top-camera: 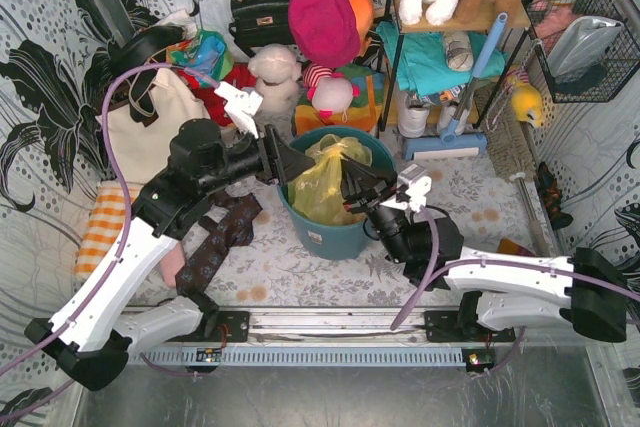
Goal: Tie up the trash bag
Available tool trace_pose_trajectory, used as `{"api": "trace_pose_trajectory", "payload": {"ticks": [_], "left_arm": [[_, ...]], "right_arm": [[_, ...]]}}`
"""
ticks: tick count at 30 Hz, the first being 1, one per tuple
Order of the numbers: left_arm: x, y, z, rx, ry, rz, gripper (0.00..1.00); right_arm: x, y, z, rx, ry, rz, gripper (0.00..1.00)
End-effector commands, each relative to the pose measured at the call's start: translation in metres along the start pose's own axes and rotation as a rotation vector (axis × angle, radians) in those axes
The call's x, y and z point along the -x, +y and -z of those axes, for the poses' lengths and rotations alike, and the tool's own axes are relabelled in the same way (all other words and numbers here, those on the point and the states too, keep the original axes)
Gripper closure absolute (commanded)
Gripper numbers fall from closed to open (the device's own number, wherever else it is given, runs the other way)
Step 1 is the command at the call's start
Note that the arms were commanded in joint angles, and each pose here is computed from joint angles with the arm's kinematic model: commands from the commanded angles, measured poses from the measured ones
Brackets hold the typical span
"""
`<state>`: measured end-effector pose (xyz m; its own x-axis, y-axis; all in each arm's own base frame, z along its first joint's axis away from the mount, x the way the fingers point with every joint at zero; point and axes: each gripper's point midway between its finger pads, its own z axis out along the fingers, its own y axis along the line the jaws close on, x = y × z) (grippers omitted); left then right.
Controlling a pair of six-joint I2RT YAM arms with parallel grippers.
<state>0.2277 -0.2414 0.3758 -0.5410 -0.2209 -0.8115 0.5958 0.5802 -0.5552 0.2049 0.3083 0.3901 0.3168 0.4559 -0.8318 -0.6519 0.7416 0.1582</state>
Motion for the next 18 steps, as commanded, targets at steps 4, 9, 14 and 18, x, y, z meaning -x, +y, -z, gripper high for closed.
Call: {"api": "trace_pose_trajectory", "payload": {"ticks": [4,9,14,18], "left_arm": [[0.007,-0.015,-0.001,-0.092,-0.021,-0.042,0.63],[0.015,-0.019,0.004,-0.090,-0.037,-0.064,0.58],[0.036,-0.036,0.020,-0.116,-0.101,-0.122,0.41],[0.053,-0.056,0.031,-0.178,-0.151,-0.193,0.36]], "right_arm": [[0.030,-0.005,-0.008,-0.055,0.031,-0.079,1.00],[0.030,-0.001,-0.010,-0.051,0.126,-0.107,1.00],[0.038,-0.004,-0.006,-0.073,0.197,-0.163,1.00],[0.057,0.000,-0.015,-0.070,0.215,-0.180,1.00]]}}
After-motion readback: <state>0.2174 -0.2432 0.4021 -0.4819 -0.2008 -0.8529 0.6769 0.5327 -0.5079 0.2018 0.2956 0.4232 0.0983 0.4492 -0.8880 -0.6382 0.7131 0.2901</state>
